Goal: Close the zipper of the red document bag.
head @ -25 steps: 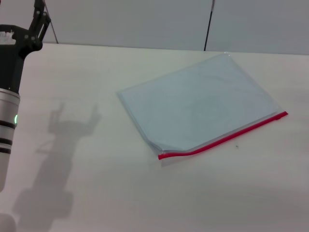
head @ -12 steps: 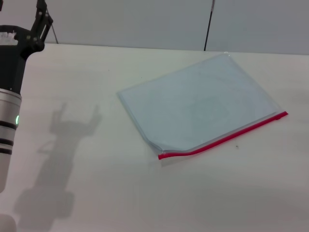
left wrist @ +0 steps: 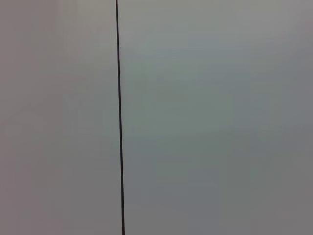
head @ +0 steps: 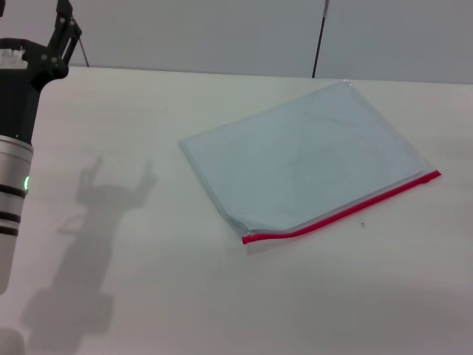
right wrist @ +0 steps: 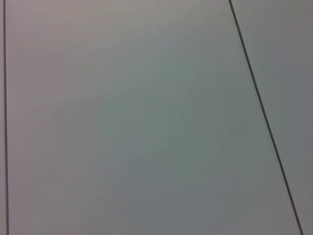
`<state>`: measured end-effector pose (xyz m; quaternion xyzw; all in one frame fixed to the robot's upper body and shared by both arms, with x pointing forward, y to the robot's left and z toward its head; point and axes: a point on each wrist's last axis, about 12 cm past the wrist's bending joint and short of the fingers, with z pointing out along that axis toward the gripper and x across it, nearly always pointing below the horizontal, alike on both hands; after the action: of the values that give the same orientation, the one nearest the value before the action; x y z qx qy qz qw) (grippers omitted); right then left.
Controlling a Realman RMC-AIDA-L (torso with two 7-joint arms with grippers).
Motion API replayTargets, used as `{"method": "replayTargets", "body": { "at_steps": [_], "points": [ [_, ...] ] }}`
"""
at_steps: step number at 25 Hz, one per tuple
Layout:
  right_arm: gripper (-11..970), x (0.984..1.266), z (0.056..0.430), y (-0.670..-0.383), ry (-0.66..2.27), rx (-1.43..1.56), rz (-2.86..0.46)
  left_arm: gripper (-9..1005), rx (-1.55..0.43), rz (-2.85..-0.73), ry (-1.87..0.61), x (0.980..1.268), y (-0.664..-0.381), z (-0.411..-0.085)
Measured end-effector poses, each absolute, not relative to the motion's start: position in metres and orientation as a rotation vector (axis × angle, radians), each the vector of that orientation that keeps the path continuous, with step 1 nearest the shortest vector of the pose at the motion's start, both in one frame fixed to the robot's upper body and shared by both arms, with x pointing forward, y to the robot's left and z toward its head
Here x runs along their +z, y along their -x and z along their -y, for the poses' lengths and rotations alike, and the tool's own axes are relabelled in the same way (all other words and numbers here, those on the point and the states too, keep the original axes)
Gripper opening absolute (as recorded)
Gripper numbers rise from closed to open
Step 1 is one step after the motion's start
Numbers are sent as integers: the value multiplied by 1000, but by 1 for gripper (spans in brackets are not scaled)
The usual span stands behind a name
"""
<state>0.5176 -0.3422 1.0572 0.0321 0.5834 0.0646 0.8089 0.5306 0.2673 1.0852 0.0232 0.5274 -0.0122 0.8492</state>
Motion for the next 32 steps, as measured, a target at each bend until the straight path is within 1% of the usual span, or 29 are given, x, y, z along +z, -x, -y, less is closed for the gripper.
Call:
{"method": "replayTargets", "body": {
  "at_steps": [32],
  "points": [
    [805,1057,341,-518,-70,143,-1245,894,-25,-1112,-46,1085,-531,-268]
  ]
}}
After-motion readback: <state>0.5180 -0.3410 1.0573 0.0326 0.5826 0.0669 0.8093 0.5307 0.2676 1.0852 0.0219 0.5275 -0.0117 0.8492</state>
